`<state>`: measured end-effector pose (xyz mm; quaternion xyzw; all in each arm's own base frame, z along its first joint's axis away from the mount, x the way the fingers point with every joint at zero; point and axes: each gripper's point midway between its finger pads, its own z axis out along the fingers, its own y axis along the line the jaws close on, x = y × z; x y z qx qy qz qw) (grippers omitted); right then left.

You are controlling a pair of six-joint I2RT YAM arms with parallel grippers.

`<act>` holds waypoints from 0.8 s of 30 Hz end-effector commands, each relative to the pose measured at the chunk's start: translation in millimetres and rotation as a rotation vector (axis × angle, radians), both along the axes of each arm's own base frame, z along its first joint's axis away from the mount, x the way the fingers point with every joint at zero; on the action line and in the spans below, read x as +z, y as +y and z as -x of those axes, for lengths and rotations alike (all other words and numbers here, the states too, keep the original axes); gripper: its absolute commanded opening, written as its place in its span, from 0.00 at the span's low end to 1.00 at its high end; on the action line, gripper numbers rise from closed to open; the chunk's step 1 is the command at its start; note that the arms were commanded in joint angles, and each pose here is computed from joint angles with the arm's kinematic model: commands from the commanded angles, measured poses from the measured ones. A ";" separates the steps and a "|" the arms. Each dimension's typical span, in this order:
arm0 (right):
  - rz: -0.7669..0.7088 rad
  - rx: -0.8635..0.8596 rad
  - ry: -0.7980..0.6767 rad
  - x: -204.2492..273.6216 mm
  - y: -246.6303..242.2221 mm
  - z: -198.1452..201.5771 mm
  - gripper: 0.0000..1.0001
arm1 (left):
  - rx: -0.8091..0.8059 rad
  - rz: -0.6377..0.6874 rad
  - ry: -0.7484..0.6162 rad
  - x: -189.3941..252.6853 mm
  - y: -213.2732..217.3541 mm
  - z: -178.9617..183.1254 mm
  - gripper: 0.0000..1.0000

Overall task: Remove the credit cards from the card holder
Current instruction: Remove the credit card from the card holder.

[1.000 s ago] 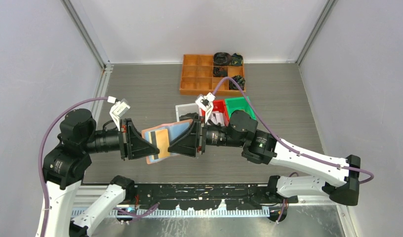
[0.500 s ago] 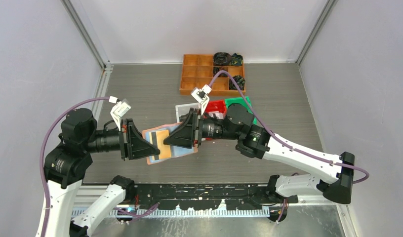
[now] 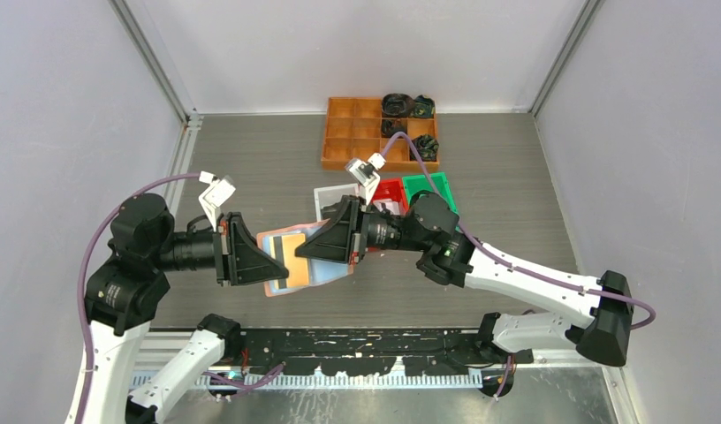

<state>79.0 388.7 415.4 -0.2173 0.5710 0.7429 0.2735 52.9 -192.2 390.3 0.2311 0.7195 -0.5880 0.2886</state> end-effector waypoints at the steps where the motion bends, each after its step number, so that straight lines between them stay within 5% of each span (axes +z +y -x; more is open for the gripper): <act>1: -0.180 0.074 -0.039 43.4 -17.6 17.2 0.17 | -0.055 0.075 -0.055 23.6 -2.2 9.8 0.08; 2: -0.186 0.083 -0.037 43.5 -18.1 18.6 0.25 | -0.055 0.076 -0.056 24.3 -2.0 10.6 0.08; 5: -0.187 0.080 -0.038 43.0 -19.3 18.8 0.27 | -0.052 0.078 -0.058 25.4 -1.8 11.0 0.08; 11: -0.195 0.071 -0.041 43.5 -26.0 19.9 0.12 | -0.050 0.078 -0.058 25.9 -1.7 11.1 0.09; 24: -0.204 0.048 -0.048 45.2 -37.1 20.4 0.01 | -0.042 0.082 -0.064 29.6 -2.2 8.7 0.09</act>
